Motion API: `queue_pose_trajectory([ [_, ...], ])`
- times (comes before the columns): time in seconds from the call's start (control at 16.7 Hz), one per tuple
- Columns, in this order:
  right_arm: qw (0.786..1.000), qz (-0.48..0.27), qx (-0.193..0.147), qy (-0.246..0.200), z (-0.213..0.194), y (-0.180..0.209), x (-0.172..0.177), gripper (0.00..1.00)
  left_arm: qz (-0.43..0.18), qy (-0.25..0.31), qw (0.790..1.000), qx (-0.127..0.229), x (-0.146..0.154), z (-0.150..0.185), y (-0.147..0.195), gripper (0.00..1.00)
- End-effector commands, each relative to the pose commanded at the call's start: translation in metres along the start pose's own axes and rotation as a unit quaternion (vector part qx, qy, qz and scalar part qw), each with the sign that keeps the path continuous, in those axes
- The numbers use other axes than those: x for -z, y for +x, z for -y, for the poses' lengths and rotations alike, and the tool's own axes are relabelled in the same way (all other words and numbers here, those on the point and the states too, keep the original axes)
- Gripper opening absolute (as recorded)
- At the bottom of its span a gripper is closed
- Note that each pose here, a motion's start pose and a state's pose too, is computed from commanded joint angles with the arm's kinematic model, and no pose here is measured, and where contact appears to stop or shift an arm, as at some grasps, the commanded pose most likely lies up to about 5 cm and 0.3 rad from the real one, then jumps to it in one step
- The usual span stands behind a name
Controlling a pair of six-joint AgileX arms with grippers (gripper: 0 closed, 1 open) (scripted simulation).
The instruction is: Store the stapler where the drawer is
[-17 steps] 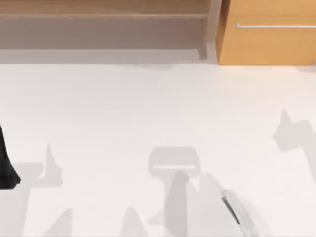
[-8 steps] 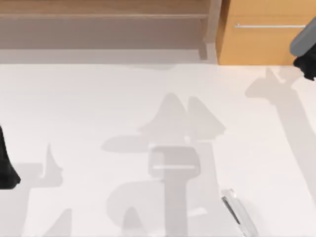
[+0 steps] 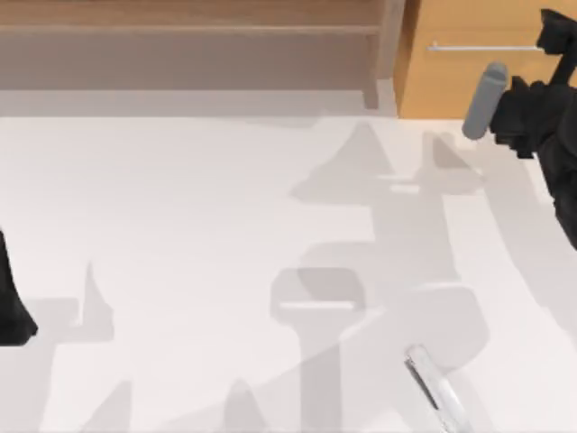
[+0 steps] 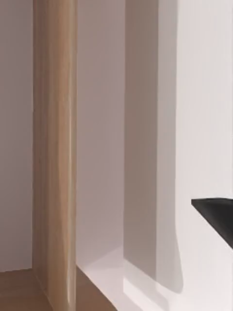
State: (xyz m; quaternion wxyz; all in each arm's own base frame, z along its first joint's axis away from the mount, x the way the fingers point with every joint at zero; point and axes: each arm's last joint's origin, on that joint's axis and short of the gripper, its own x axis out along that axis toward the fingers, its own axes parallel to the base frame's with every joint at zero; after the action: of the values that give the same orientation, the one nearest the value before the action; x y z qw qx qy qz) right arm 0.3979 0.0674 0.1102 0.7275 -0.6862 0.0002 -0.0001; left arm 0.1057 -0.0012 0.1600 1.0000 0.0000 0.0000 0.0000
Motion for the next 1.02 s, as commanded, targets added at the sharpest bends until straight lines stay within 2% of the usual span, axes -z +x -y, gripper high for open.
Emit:
queue_pose_trajectory([
  [0.24, 1.0, -0.005, 0.0, -0.029, -0.021, 0.008, -0.001, 1.0, 0.0, 0.0, 1.0, 0.0, 0.0, 0.0, 0.0, 1.0],
  [0.6, 1.0, -0.006, -0.001, -0.029, -0.021, 0.008, 0.001, 1.0, 0.0, 0.0, 1.0, 0.0, 0.0, 0.0, 0.0, 1.0],
  [1.02, 1.0, -0.005, 0.0, -0.029, -0.021, 0.033, -0.001, 1.0, 0.0, 0.0, 1.0, 0.0, 0.0, 0.0, 0.0, 1.0],
])
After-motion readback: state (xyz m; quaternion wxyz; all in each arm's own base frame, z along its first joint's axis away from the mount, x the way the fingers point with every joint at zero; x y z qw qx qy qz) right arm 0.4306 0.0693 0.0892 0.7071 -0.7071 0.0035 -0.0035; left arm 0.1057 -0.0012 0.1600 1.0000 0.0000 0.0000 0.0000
